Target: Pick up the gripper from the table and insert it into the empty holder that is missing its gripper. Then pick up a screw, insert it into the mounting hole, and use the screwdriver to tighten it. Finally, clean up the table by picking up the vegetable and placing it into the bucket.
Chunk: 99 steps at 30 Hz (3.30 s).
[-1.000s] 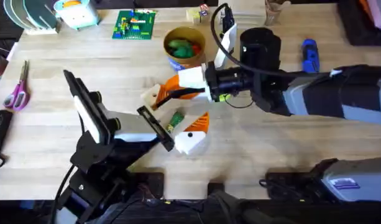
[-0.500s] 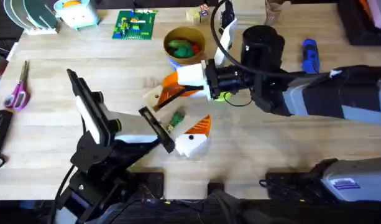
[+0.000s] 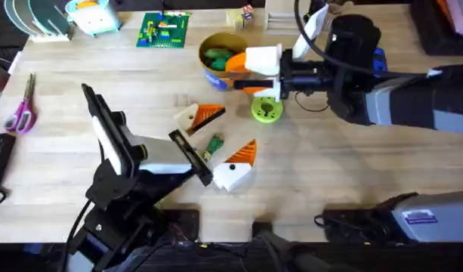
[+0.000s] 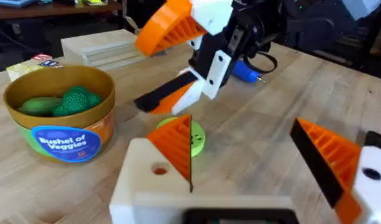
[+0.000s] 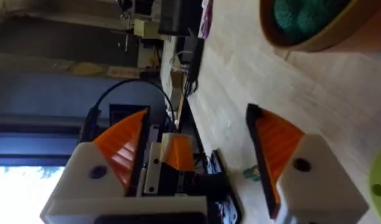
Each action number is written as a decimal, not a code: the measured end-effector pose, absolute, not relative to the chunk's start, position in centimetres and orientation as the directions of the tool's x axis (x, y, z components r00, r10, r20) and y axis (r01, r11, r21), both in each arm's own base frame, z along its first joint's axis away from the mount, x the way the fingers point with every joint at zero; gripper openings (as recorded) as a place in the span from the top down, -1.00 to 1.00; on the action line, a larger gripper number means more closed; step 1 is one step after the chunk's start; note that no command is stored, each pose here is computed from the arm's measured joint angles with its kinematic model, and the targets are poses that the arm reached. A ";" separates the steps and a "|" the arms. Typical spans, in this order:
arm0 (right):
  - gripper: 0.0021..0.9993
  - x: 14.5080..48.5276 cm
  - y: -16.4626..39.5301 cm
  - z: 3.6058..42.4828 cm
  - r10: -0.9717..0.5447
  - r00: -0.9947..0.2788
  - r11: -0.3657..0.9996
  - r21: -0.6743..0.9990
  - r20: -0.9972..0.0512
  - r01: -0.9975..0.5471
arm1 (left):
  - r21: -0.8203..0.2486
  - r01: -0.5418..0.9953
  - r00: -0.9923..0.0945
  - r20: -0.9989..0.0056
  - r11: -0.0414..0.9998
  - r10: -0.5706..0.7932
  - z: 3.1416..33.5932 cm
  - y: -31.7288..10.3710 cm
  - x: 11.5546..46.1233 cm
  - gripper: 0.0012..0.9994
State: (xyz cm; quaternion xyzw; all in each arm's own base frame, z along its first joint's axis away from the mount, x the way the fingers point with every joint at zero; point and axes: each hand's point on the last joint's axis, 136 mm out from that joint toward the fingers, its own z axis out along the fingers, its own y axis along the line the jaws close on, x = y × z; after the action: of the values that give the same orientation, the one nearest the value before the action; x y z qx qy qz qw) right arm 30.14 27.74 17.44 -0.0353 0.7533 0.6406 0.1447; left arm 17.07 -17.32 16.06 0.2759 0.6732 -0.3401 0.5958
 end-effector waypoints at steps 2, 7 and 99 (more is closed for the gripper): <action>-0.83 31.5 26.1 17.4 0.172 -0.941 0.193 0.947 -0.292 -0.258 | -0.129 0.777 -0.138 -0.990 0.616 -0.034 16.1 -17.3 17.1 -0.99; -0.85 34.0 21.7 16.2 0.253 -0.918 0.255 0.937 -0.305 -0.241 | -0.129 0.777 -0.138 -0.990 0.616 -0.034 16.1 -17.3 17.1 -0.98; 0.98 29.0 20.8 5.6 -0.727 -0.655 0.672 -0.017 -0.206 -0.740 | -0.129 0.779 -0.138 -0.990 0.614 -0.034 16.1 -17.4 17.0 -0.99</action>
State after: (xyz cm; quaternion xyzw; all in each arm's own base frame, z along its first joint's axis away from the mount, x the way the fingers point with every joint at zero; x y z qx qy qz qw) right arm 28.98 20.77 5.63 -0.4033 0.9091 0.0342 0.0984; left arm 17.02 -17.36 16.07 0.2770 0.6726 -0.3413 0.5953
